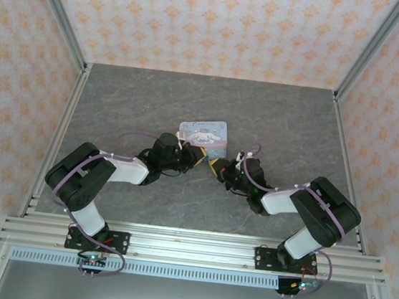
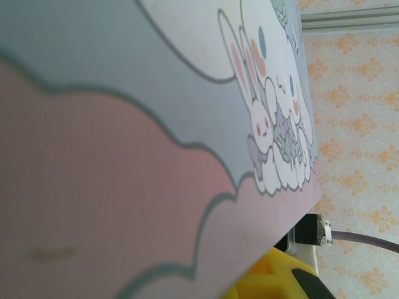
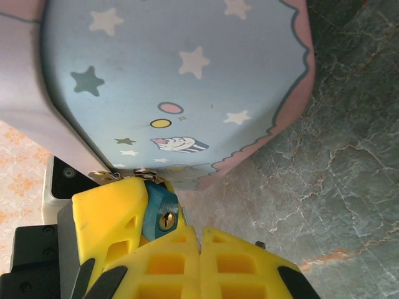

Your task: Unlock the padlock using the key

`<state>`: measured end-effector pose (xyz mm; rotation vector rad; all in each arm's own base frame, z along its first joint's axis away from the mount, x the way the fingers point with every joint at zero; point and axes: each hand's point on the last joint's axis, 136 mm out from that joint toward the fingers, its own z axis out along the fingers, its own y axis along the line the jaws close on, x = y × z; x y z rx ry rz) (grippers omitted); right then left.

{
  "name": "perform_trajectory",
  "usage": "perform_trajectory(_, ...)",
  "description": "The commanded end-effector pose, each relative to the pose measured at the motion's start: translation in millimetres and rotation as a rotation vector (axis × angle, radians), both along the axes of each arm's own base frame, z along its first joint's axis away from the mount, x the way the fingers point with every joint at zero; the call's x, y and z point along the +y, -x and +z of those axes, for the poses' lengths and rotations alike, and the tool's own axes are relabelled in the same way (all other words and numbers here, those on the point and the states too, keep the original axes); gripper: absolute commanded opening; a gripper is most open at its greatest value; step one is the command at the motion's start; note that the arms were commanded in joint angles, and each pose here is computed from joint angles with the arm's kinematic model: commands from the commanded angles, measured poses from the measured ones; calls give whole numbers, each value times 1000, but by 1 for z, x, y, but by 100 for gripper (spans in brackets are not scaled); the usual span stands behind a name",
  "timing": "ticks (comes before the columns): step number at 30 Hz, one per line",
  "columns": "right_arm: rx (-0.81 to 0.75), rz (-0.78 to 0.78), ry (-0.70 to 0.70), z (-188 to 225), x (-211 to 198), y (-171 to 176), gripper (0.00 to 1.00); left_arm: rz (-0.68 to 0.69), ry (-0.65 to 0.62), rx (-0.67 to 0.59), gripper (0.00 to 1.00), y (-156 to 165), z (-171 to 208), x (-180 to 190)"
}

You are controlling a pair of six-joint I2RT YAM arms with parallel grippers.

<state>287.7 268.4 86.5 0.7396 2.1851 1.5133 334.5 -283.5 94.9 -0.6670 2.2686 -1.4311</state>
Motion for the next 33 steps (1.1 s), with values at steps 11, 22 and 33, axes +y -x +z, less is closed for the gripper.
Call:
perform_trajectory(11, -42, -9, -29, 16, 6, -8, 0, -11, 37, -74, 0, -3, 24, -1)
perform_trajectory(22, -41, -9, 0, 14, 2, -5, 0, -9, 14, -66, 0, -2, 17, 1)
perform_trajectory(33, -45, -5, -1, 17, 3, -6, 0, -12, 4, -65, 0, -1, 15, 2)
